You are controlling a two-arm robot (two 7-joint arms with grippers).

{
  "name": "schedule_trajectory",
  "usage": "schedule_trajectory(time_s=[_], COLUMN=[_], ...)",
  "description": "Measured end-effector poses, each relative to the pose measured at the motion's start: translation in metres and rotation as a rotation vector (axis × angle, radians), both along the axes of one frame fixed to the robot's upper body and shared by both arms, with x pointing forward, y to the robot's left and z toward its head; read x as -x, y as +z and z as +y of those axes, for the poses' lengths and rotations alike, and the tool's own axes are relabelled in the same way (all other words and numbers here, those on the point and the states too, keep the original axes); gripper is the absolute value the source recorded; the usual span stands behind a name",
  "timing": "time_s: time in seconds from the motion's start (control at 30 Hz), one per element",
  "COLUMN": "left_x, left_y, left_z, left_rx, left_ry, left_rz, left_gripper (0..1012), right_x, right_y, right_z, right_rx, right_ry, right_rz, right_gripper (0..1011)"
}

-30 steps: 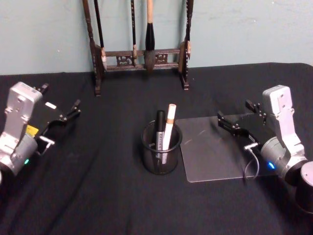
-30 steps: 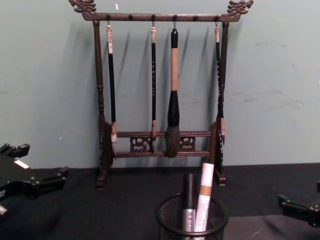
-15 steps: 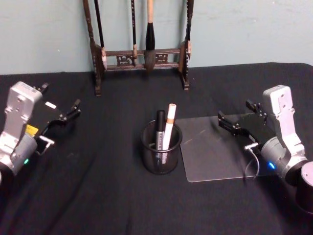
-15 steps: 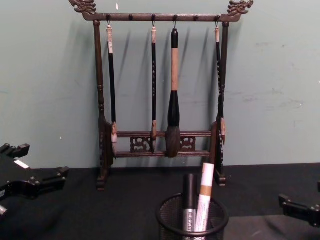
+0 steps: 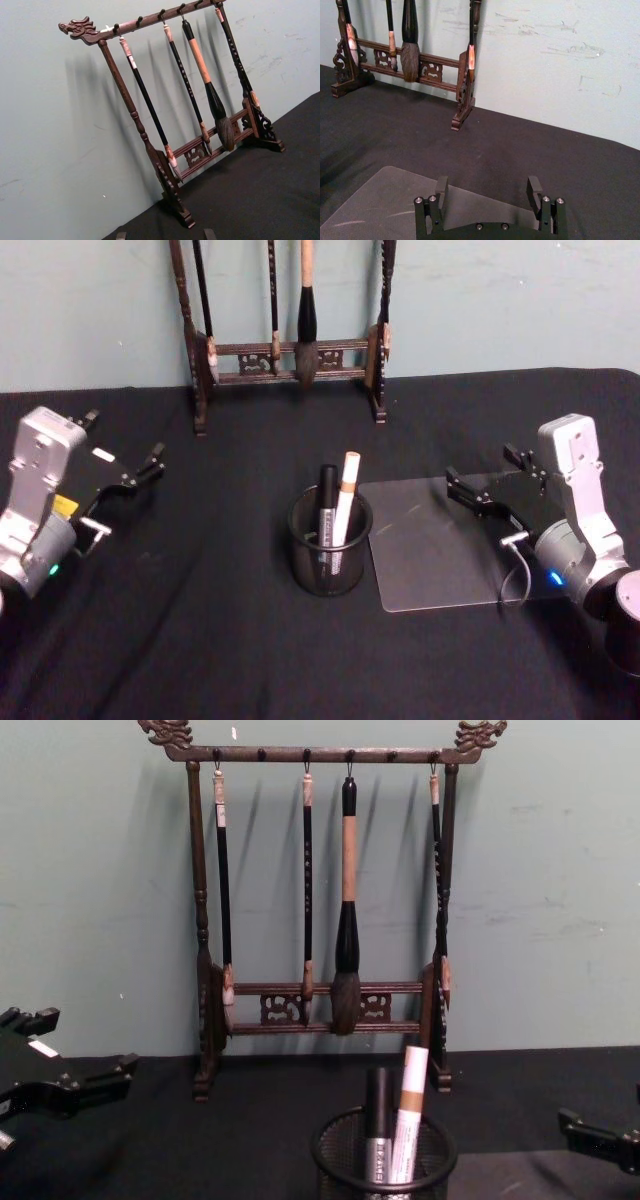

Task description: Pick up the water-based marker from the table and place it into the pen holder.

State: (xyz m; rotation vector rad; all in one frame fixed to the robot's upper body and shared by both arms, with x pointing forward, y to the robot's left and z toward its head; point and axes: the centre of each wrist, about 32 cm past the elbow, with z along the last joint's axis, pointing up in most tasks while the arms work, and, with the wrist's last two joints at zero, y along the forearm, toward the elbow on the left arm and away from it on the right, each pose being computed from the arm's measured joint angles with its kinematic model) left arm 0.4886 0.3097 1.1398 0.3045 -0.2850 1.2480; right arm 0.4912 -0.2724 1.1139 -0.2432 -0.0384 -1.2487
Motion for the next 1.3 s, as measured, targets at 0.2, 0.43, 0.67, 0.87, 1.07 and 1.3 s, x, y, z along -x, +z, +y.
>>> schedule_trajectory(time_s=[0.2, 0.43, 0.67, 0.87, 1.07, 1.3], left_x=[0.0, 0.0, 0.0, 0.0, 0.0, 0.0], left_y=[0.0, 0.0, 0.0, 0.0, 0.0, 0.0], left_z=[0.0, 0.0, 0.0, 0.0, 0.0, 0.0], left_rx=[0.0, 0.0, 0.0, 0.0, 0.0, 0.0], left_ry=[0.0, 0.0, 0.0, 0.0, 0.0, 0.0], left_rz=[0.0, 0.0, 0.0, 0.0, 0.0, 0.0], left_gripper=[1001, 1001, 1001, 1001, 1001, 1001], right_x=[0.0, 0.0, 0.0, 0.0, 0.0, 0.0], right_y=[0.0001, 0.0, 0.0001, 0.0001, 0.0001, 0.0], right_z=[-0.0001, -0.0001, -0.0001, -0.0001, -0.0001, -0.0001], right_rx=[0.0, 0.0, 0.0, 0.0, 0.0, 0.0], right_ry=[0.0, 0.0, 0.0, 0.0, 0.0, 0.0], right_rz=[0.0, 0.0, 0.0, 0.0, 0.0, 0.0], right_gripper=[1002, 1002, 1002, 1002, 1002, 1002])
